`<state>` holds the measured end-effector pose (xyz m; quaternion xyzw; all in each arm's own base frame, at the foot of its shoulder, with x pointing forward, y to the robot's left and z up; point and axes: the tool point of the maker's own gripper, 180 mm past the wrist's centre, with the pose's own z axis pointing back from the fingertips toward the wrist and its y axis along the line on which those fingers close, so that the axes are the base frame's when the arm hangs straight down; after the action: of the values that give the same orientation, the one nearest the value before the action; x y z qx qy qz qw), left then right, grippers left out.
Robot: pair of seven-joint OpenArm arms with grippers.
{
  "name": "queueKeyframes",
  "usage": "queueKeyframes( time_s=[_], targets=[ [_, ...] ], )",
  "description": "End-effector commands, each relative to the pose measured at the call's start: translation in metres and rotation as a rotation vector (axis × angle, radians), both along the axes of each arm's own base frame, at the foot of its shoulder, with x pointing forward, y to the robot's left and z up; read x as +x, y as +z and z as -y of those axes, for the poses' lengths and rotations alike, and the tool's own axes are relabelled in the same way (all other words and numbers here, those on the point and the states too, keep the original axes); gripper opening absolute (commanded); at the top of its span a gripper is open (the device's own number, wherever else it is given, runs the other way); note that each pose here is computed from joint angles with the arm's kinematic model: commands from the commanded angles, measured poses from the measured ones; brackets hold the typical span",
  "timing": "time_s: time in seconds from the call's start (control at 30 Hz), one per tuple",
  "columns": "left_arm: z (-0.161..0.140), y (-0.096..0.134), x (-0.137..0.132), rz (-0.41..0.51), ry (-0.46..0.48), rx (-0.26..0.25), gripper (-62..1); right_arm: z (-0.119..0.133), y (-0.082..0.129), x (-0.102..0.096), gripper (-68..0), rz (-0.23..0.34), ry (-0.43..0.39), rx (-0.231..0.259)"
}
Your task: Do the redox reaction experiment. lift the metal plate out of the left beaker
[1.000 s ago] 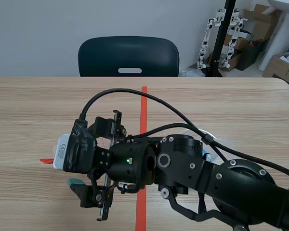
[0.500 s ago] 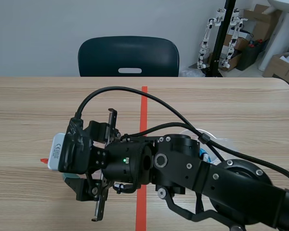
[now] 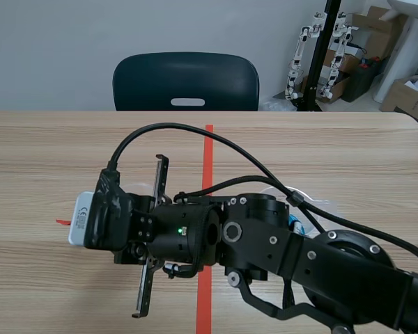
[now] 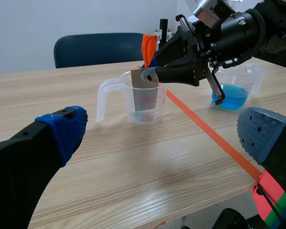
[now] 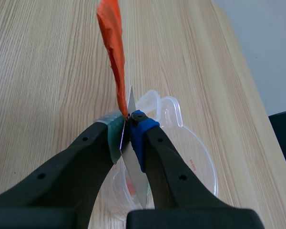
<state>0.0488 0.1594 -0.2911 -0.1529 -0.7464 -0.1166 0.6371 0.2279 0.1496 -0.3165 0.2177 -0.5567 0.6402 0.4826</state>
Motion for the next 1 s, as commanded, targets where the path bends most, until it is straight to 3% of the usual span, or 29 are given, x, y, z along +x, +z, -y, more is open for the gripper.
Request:
queueKeyframes(
  time_s=[0.0, 0.23, 0.37, 0.67, 0.8, 0.97],
  targets=[
    [-0.001, 0.012, -0.001, 0.054, 0.002, -0.015, 1.4, -0.003, 0.016, 0.007, -67.0, 0.033, -0.001, 0.046],
    [-0.001, 0.012, -0.001, 0.054, 0.002, -0.015, 1.4, 0.012, 0.032, 0.038, -67.1, -0.018, -0.122, 0.12],
    [-0.001, 0.012, -0.001, 0.054, 0.002, -0.015, 1.4, 0.023, 0.038, 0.053, -67.1, -0.123, -0.174, 0.164],
    [-0.001, 0.012, -0.001, 0.054, 0.002, -0.015, 1.4, 0.023, 0.051, 0.057, -67.1, -0.351, -0.167, 0.241],
    [-0.001, 0.012, -0.001, 0.054, 0.002, -0.015, 1.4, 0.023, 0.061, 0.066, -67.1, -0.402, -0.179, 0.266],
    [-0.001, 0.012, -0.001, 0.054, 0.003, -0.015, 1.4, 0.021, 0.064, 0.067, -67.1, -0.432, -0.167, 0.247]
  ],
)
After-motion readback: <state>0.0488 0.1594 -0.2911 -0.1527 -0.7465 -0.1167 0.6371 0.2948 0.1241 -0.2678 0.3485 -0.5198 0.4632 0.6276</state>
